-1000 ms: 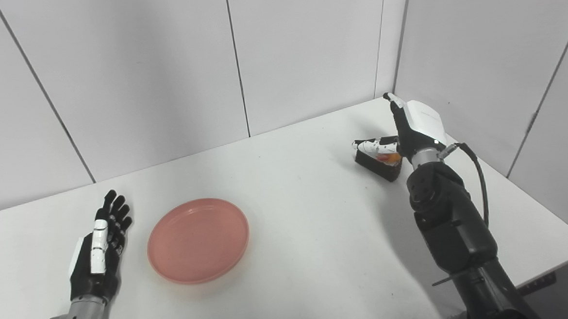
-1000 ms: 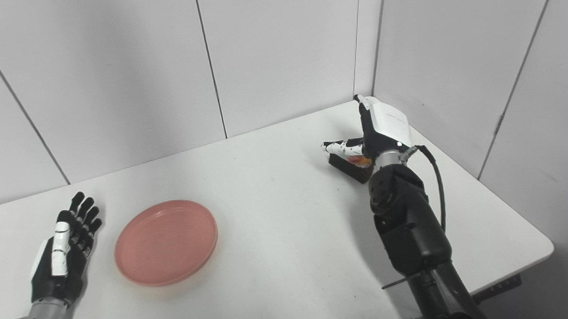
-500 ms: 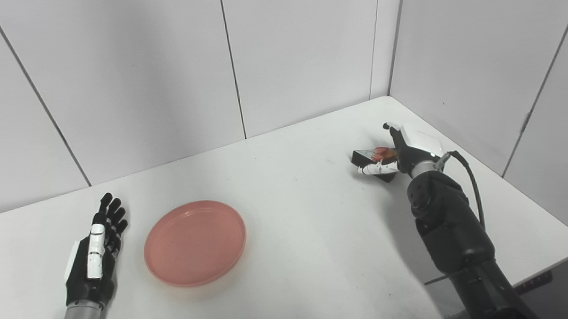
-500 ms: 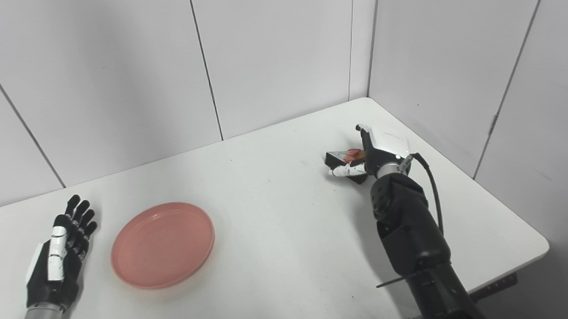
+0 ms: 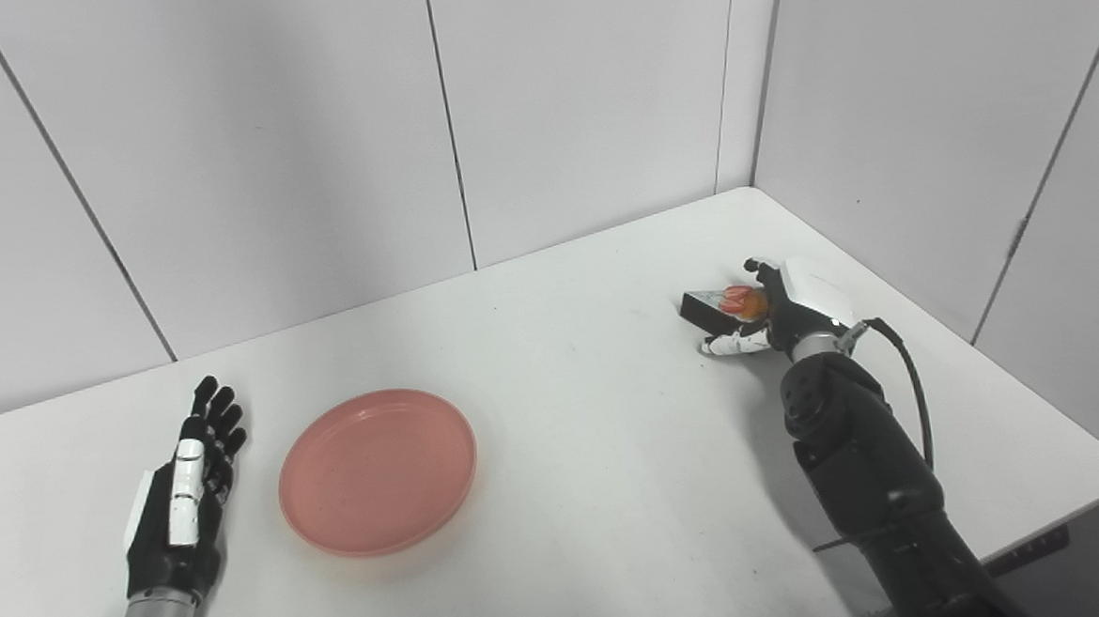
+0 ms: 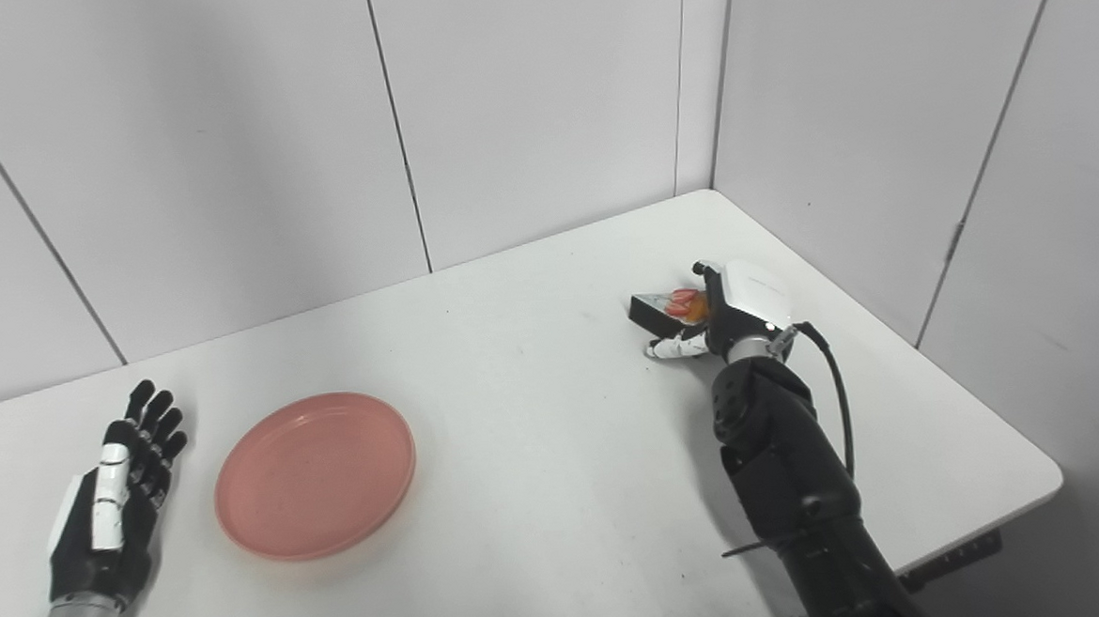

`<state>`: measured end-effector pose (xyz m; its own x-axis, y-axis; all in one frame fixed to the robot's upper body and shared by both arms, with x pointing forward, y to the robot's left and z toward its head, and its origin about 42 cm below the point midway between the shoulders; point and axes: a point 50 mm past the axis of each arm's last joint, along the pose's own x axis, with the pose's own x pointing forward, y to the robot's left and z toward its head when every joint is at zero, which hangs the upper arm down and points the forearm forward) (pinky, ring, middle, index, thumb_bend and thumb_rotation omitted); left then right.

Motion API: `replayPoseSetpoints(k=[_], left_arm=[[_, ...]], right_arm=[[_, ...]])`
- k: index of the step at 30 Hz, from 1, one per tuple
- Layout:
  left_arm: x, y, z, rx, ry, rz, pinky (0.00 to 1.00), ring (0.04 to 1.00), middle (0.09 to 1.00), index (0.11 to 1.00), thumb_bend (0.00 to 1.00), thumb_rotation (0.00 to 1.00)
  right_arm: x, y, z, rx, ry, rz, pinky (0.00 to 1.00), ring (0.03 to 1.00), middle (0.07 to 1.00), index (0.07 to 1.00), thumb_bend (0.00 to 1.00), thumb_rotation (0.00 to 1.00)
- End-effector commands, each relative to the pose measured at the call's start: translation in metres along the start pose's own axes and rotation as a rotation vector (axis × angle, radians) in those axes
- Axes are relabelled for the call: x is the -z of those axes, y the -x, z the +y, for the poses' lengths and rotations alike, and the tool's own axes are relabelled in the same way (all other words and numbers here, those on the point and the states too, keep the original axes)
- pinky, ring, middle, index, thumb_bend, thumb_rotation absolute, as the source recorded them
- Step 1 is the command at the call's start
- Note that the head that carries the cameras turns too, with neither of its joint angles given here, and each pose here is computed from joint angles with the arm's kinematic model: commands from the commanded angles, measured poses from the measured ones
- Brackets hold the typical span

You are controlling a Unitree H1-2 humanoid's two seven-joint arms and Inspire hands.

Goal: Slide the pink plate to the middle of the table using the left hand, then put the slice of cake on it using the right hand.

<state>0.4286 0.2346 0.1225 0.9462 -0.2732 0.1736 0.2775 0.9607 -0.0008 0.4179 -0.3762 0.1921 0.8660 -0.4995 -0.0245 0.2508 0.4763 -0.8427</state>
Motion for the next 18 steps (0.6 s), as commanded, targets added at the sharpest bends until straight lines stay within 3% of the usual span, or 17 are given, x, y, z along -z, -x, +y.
replayPoseSetpoints(k=[1, 4, 5, 6, 7, 9, 18], left_arm=[[0.013, 0.014, -0.001, -0.015, 0.014, 0.038, 1.00, 1.000, 1.000, 1.000, 0.57, 1.00], [0.011, 0.014, -0.004, -0.015, 0.019, 0.040, 1.00, 1.000, 1.000, 1.000, 0.57, 1.00], [0.010, 0.014, -0.005, -0.016, 0.020, 0.040, 1.00, 1.000, 1.000, 1.000, 0.58, 1.00], [0.009, 0.014, -0.006, -0.014, 0.024, 0.041, 1.00, 1.000, 1.000, 1.000, 0.58, 1.00], [0.008, 0.014, -0.008, -0.014, 0.024, 0.040, 1.00, 1.000, 1.000, 1.000, 0.58, 1.00], [0.007, 0.014, -0.010, -0.013, 0.016, 0.037, 1.00, 1.000, 1.000, 1.000, 0.57, 1.00], [0.009, 0.013, -0.022, 0.006, 0.038, 0.045, 1.00, 1.000, 1.000, 1.000, 0.61, 1.00]], right_arm=[[-0.012, -0.003, -0.013, 0.053, -0.029, -0.071, 0.50, 0.636, 0.711, 0.784, 0.71, 0.13], [-0.011, -0.004, -0.015, 0.063, -0.044, -0.070, 0.47, 0.576, 0.657, 0.748, 0.68, 0.07], [-0.010, -0.005, -0.015, 0.064, -0.044, -0.068, 0.41, 0.504, 0.558, 0.713, 0.61, 0.03], [-0.010, -0.006, -0.016, 0.067, -0.041, -0.071, 0.39, 0.472, 0.523, 0.691, 0.58, 0.01], [-0.010, -0.006, -0.017, 0.071, -0.041, -0.073, 0.34, 0.424, 0.500, 0.574, 0.55, 0.01], [-0.010, -0.006, -0.019, 0.078, -0.053, -0.080, 0.28, 0.361, 0.483, 0.504, 0.53, 0.00], [-0.016, -0.001, -0.033, 0.137, -0.092, -0.130, 0.29, 0.366, 0.443, 0.526, 0.52, 0.00]])
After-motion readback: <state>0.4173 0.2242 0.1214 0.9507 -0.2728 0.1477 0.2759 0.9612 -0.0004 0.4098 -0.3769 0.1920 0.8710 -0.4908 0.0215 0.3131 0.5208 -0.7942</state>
